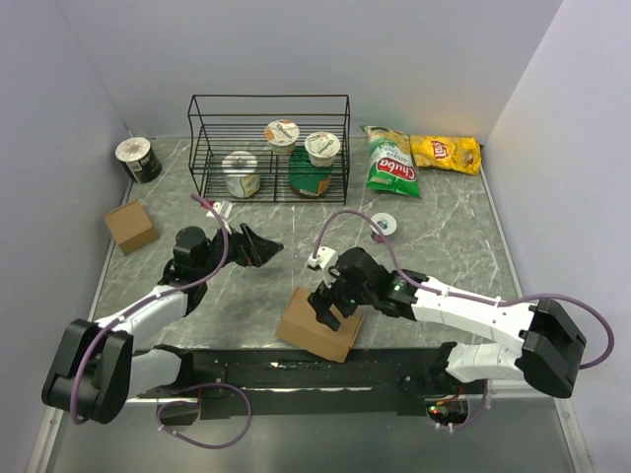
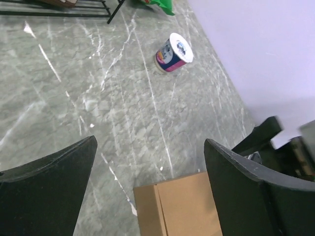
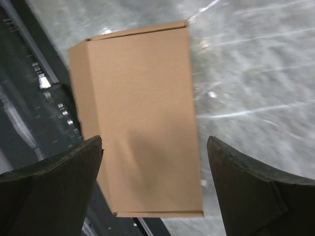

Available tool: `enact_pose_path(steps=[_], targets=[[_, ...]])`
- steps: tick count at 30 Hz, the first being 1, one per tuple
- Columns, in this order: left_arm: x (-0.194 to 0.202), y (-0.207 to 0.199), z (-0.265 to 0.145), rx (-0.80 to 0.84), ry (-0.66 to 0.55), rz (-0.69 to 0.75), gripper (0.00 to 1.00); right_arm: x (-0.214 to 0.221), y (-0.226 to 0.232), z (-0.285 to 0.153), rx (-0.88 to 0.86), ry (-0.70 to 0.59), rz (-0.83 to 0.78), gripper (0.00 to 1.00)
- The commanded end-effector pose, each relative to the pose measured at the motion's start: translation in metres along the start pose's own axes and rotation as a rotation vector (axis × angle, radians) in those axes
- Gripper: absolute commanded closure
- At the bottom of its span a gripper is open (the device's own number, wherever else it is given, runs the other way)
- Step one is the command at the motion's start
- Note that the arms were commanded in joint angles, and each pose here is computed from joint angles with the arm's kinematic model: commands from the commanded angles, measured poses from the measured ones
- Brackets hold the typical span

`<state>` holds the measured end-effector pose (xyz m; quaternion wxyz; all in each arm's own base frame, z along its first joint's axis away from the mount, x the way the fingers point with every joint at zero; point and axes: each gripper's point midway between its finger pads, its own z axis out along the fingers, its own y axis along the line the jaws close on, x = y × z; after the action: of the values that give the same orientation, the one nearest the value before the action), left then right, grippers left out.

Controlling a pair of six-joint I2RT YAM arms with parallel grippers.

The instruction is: Fold the paper box

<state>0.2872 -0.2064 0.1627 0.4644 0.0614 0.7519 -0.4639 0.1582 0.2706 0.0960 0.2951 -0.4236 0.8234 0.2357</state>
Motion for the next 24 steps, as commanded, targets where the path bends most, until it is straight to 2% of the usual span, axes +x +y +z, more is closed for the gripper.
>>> enact_pose_path(steps=[1,4,7,8,11,14,24], targets=[[0.005,0.004,-0.007,-0.025,-0.001,0.019,0.04,-0.016,-0.027,-0.011,0.218,-0.014,-0.001,0.05],[0.012,0.005,-0.010,-0.020,0.009,0.006,0.04,-0.019,-0.030,-0.005,0.221,0.003,0.004,0.08],[0.016,0.003,-0.011,-0.007,0.024,0.000,0.04,-0.026,-0.029,0.001,0.179,0.025,-0.002,0.20],[0.017,0.002,-0.011,-0.005,0.027,-0.004,0.04,-0.027,-0.028,0.002,0.170,0.027,-0.004,0.29],[0.019,0.002,-0.014,-0.005,0.032,-0.002,0.04,-0.028,-0.026,0.008,0.145,0.037,0.003,0.42],[0.019,0.000,-0.015,0.000,0.030,0.002,0.04,-0.022,-0.032,0.013,0.138,0.059,0.035,0.50],[0.026,-0.001,-0.013,0.034,0.051,-0.002,0.04,-0.007,-0.036,0.029,0.077,0.123,0.080,0.57]])
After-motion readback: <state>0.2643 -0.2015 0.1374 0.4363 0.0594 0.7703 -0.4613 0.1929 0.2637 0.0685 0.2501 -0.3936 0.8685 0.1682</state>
